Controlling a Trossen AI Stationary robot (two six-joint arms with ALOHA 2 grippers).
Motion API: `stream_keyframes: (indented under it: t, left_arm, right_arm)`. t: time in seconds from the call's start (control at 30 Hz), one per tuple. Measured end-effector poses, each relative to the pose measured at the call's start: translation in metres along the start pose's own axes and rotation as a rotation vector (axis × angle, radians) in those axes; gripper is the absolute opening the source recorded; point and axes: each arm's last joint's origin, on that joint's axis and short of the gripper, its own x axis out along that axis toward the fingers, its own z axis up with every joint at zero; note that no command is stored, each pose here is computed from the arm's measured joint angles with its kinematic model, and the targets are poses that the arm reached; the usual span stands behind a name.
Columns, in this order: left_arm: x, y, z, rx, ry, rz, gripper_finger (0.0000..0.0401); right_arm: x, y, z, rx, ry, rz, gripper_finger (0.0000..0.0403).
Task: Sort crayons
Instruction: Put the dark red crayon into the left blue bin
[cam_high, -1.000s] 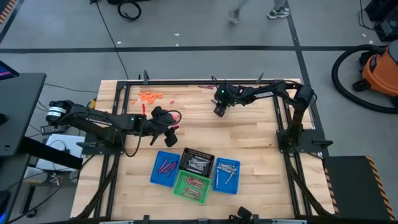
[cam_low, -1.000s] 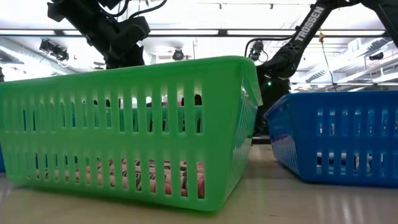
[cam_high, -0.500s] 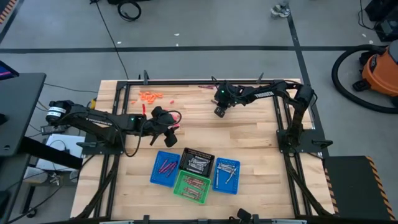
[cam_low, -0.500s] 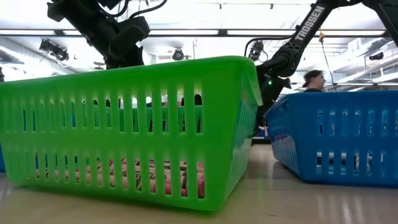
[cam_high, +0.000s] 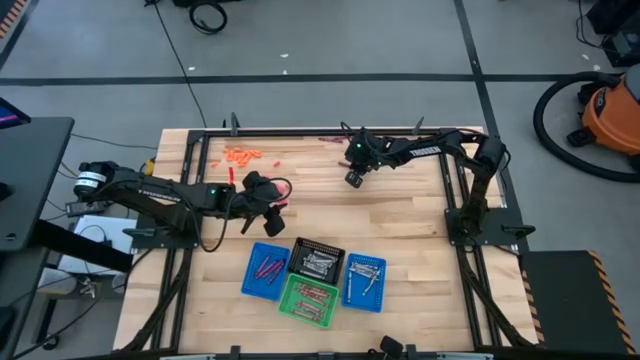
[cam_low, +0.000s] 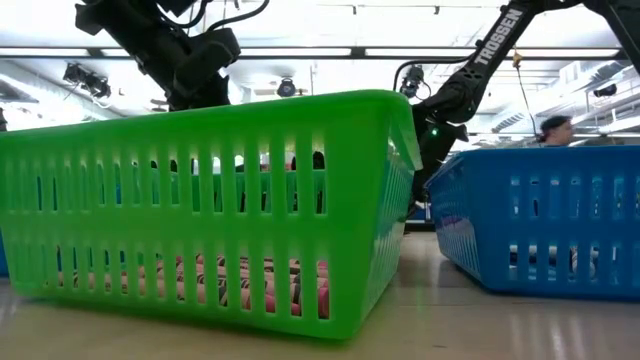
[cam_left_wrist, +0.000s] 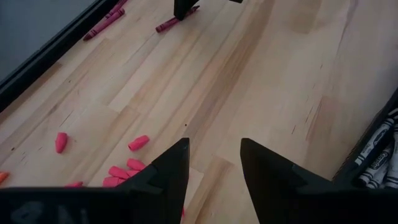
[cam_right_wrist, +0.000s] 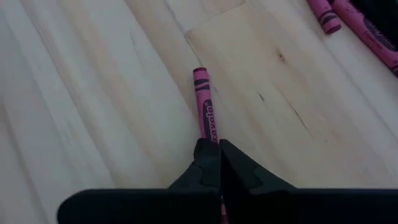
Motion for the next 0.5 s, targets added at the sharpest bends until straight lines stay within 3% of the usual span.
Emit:
stream_keyframes:
  t: [0.5]
  left_arm:
    - [0.000,0.000,-0.001,0.000,0.007,0.000,0.0156]
  right_arm:
    - [-0.023,0.007,0.009,-0.024,-0.064,0.025,0.0005]
